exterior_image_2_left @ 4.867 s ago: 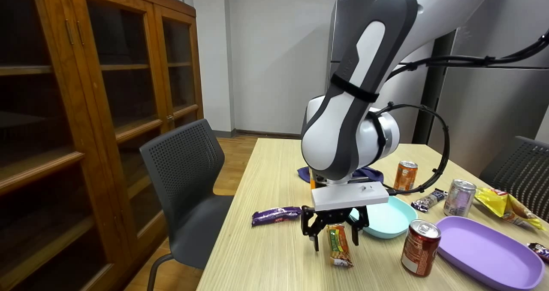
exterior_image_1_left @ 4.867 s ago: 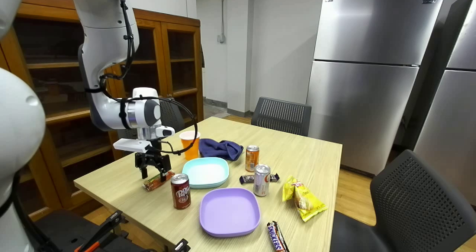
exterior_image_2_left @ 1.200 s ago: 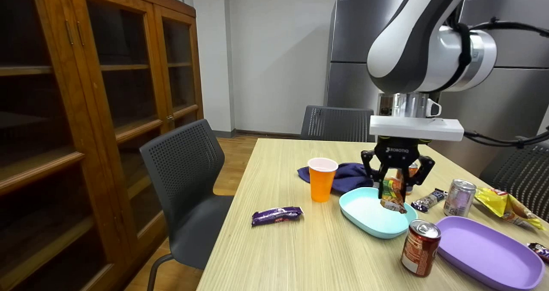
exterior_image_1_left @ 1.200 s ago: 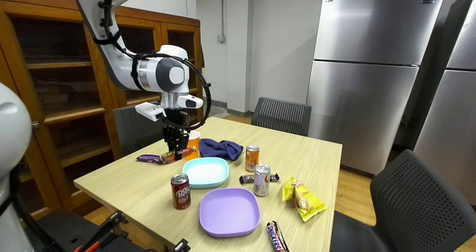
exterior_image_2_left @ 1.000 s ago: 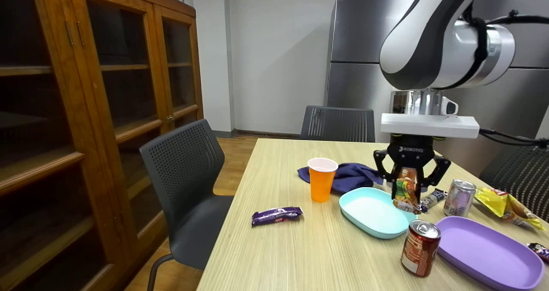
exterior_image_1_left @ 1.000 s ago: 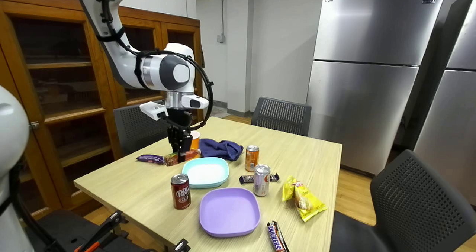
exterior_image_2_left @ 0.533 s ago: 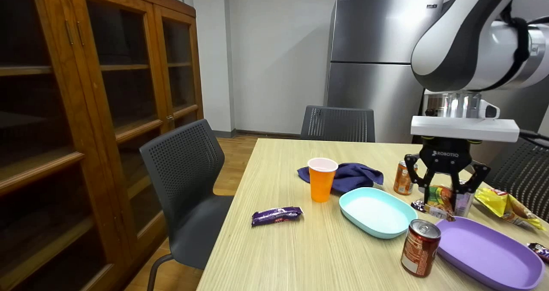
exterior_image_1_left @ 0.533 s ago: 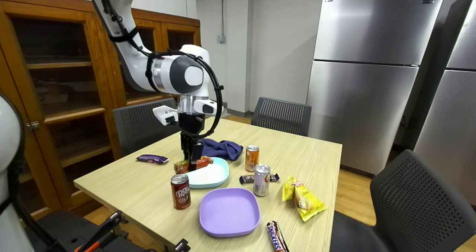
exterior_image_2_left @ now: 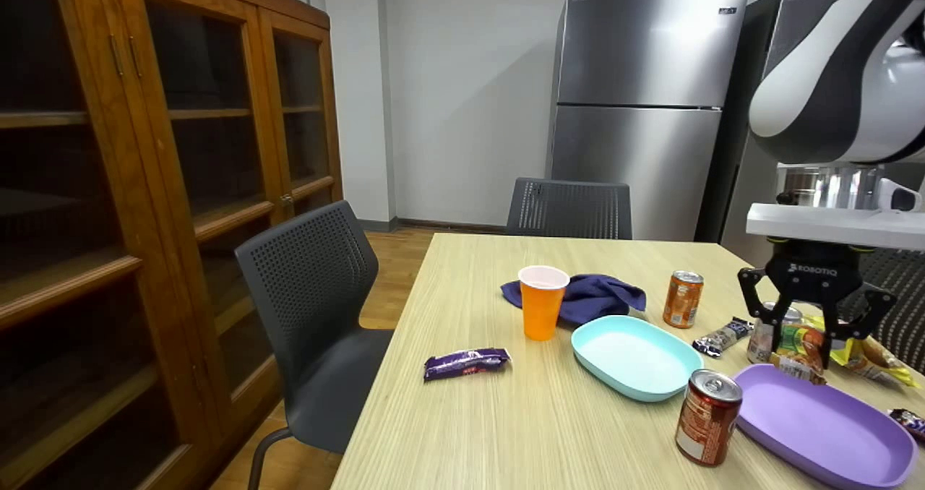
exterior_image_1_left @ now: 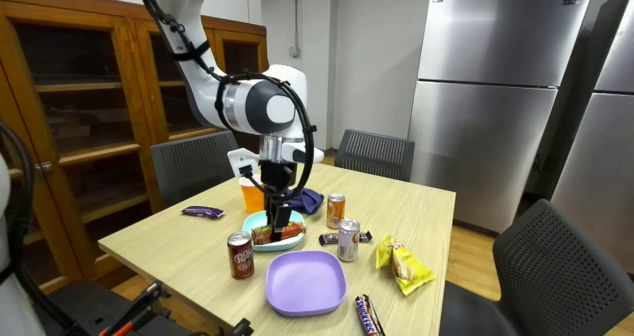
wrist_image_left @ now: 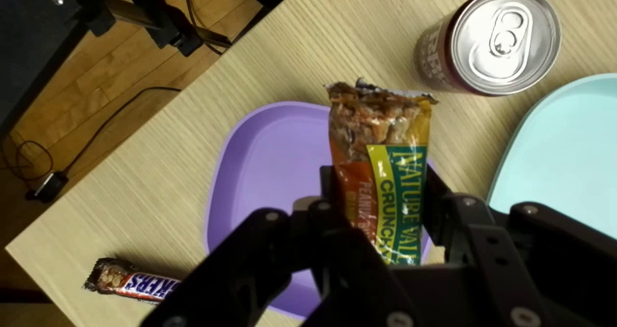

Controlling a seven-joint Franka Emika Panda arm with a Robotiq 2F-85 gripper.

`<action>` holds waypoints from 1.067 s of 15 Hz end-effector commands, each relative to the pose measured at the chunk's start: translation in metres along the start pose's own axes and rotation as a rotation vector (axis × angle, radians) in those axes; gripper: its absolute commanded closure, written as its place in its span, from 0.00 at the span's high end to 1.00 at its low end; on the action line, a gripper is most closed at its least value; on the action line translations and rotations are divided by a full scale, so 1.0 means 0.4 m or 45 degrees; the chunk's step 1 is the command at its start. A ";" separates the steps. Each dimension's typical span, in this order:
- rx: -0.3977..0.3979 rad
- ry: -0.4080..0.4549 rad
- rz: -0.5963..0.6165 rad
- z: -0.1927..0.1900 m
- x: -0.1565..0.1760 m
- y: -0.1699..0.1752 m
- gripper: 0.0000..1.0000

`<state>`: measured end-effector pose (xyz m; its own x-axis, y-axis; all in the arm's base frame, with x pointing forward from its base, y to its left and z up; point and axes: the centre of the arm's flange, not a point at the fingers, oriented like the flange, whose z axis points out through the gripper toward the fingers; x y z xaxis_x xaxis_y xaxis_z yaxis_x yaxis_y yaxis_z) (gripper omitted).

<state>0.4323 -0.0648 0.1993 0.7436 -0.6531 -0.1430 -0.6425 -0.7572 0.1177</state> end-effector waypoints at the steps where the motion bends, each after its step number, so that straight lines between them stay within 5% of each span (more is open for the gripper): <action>1: 0.015 0.042 0.026 0.024 0.031 0.037 0.17; 7: 0.021 0.127 0.080 0.087 0.105 0.063 0.17; 16: 0.046 0.096 0.114 0.191 0.194 0.026 0.17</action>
<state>0.4517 -0.1177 0.1311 0.6901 -0.7222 -0.0472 -0.7152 -0.6905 0.1083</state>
